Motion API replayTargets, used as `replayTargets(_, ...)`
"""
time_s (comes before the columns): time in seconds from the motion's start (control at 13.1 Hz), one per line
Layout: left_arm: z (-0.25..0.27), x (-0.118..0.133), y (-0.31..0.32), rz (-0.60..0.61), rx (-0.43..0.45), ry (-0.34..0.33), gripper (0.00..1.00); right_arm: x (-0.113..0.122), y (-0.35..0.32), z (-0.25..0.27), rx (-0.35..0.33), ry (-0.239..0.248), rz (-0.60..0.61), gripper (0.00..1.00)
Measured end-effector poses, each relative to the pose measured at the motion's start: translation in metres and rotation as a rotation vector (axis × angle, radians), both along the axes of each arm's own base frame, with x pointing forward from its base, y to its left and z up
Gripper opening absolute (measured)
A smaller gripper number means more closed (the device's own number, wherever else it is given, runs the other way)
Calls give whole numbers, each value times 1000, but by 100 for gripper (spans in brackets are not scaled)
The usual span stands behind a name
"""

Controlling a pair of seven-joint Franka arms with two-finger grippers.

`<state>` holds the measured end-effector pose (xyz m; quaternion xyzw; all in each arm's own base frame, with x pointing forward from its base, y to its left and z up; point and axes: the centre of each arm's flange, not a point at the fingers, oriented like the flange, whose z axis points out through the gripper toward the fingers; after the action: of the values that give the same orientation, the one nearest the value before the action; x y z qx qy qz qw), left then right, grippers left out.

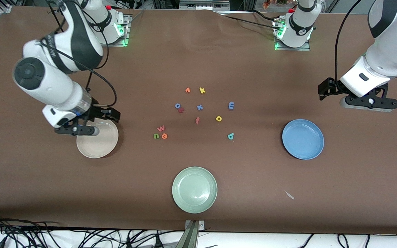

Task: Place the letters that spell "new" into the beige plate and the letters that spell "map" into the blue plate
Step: 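Reach the right gripper to the green u while the left gripper reaches the teal 9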

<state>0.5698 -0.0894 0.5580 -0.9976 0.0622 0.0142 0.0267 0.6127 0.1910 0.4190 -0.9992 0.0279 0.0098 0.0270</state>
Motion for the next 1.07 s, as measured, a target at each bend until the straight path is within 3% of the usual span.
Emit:
replayTargets(0.31,-1,-2,-13,-22,0,3,100,-2,46,-73,-18,-33,-43,100)
replayTargets(0.46,-20,3,-23,-41,-1,40,100,-3,61,-120,-14,-46,-79,100)
replayTargets(0.61,-61,15,-50,-81,-14,78,100,-3,69,-160,-13,-52,-127,100)
replayTargets(0.84,-147,40,-99,-153,-47,84,100,-14,94,-204,-45,-83,-183,100)
replayTargets(1.07,-216,45,-156,-229,-78,67,100,-20,106,-217,-45,-91,-203,100)
